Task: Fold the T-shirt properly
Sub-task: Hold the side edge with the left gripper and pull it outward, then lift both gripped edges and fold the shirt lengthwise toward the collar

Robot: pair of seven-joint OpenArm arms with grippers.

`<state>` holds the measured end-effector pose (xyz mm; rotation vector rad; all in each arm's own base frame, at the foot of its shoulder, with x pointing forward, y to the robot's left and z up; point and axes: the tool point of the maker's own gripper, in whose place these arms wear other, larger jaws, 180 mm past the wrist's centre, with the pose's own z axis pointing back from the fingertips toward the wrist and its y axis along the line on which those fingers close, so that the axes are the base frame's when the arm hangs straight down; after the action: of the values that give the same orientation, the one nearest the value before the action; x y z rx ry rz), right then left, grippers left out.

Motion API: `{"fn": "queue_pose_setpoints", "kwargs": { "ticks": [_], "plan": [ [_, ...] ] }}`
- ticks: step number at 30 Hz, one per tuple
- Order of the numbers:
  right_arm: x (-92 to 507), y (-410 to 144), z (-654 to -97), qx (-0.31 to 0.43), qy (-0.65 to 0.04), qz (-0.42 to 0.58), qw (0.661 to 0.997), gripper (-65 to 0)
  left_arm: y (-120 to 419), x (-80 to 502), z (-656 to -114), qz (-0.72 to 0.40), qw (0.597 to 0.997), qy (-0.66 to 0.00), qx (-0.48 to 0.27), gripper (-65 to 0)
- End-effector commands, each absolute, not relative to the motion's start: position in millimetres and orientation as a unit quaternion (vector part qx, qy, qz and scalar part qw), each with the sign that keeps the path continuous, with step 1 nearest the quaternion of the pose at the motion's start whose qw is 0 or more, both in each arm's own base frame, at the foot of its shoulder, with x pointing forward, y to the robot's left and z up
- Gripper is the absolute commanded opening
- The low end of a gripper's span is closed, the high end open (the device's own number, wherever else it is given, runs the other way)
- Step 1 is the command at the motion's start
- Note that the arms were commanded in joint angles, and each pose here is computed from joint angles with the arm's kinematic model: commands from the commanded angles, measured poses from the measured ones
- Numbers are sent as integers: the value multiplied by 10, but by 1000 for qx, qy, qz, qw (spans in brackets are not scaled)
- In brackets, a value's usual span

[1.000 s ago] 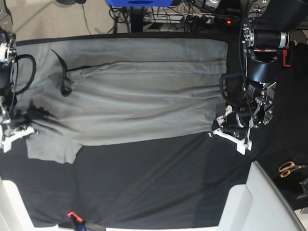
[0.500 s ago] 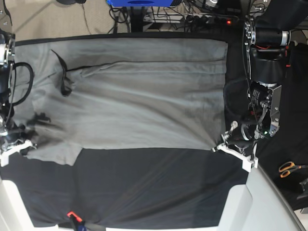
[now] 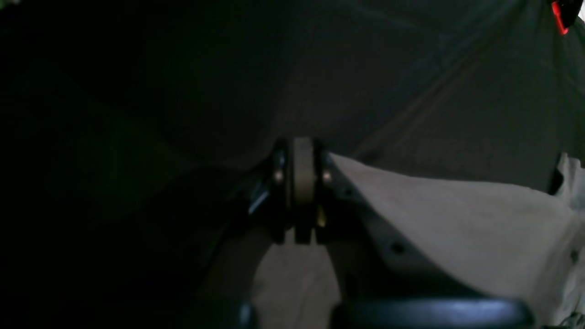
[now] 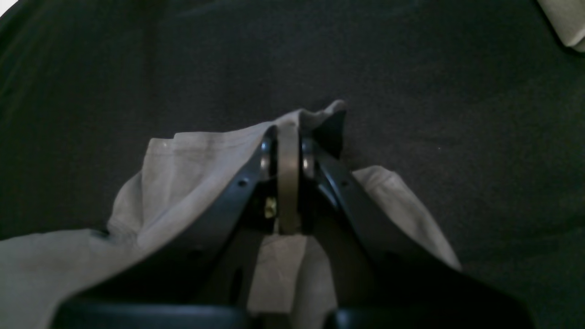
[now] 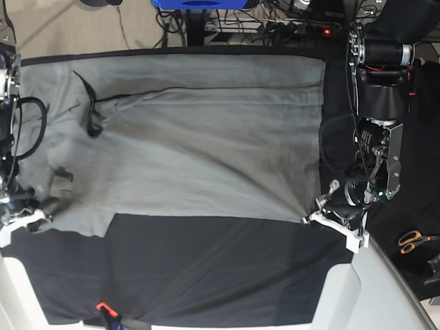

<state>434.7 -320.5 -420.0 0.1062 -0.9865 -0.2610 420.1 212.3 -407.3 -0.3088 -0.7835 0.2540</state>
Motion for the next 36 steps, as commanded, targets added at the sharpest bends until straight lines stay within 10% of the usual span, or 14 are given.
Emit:
{"fn": "queue_pose_setpoints", "kwargs": {
  "ticks": [1,36],
  "plan": [
    [4540,-3287,-3906,46,-507,-115,853,-650,2182,4363,-3842,119,891,-411,-150,-650],
    [3799,-3333,-4250,26,-397,-102,912,-650,1872,3303,-4062,96,912,-373,-140,-650]
  ]
}}
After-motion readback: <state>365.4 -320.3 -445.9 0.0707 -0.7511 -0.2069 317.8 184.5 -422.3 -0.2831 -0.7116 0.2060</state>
